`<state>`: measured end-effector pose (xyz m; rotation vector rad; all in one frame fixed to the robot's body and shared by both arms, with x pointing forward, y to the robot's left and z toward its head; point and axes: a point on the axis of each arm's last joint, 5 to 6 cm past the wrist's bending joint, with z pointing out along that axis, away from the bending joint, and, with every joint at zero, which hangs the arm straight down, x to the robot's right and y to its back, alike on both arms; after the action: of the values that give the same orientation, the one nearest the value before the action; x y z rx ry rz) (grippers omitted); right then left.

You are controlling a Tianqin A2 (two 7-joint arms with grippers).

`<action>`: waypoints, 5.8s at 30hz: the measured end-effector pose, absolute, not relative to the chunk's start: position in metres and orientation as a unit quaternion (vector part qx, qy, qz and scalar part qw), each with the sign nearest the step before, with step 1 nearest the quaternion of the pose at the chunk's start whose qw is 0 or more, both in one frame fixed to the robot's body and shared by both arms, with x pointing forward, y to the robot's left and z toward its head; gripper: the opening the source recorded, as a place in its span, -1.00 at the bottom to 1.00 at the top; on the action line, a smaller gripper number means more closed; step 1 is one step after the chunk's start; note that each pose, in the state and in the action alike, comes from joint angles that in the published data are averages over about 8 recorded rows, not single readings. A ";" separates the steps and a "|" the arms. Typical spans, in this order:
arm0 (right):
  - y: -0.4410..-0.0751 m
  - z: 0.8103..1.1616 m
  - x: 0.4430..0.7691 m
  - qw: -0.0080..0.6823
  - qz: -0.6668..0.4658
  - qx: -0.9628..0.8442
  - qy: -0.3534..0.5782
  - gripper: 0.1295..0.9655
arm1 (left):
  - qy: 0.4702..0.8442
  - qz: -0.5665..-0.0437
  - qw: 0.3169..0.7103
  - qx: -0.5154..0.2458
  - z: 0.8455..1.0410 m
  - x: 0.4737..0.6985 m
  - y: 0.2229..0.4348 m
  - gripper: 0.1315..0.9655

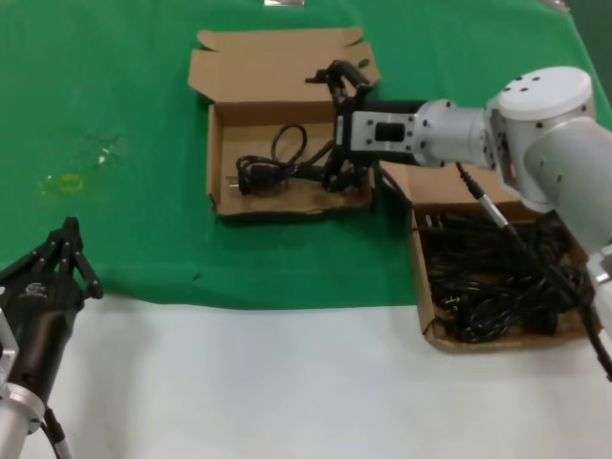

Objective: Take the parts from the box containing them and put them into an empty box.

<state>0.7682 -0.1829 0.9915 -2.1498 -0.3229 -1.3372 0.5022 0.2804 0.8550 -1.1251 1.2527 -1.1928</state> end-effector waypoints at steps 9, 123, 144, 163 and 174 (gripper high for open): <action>-0.187 0.994 0.768 0.292 -0.504 -0.804 -0.118 0.91 | 0.521 -0.496 0.513 -0.468 0.855 0.502 0.280 -0.96; -0.277 0.852 0.520 0.492 -0.513 -0.536 0.456 1.00 | 0.521 -0.496 0.513 -0.468 0.855 0.502 0.280 1.00; -0.277 0.852 0.520 0.492 -0.513 -0.536 0.456 1.00 | 0.521 -0.496 0.513 -0.468 0.855 0.502 0.280 1.00; -0.277 0.852 0.520 0.492 -0.513 -0.536 0.456 1.00 | 0.521 -0.496 0.513 -0.468 0.855 0.502 0.280 1.00; -0.277 0.852 0.520 0.492 -0.513 -0.536 0.456 1.00 | 0.521 -0.496 0.513 -0.468 0.855 0.502 0.280 1.00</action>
<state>0.5198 -0.2767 0.8524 -1.2999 1.1064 -1.2454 0.5022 0.2804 0.8550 -1.1251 1.2527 -1.1928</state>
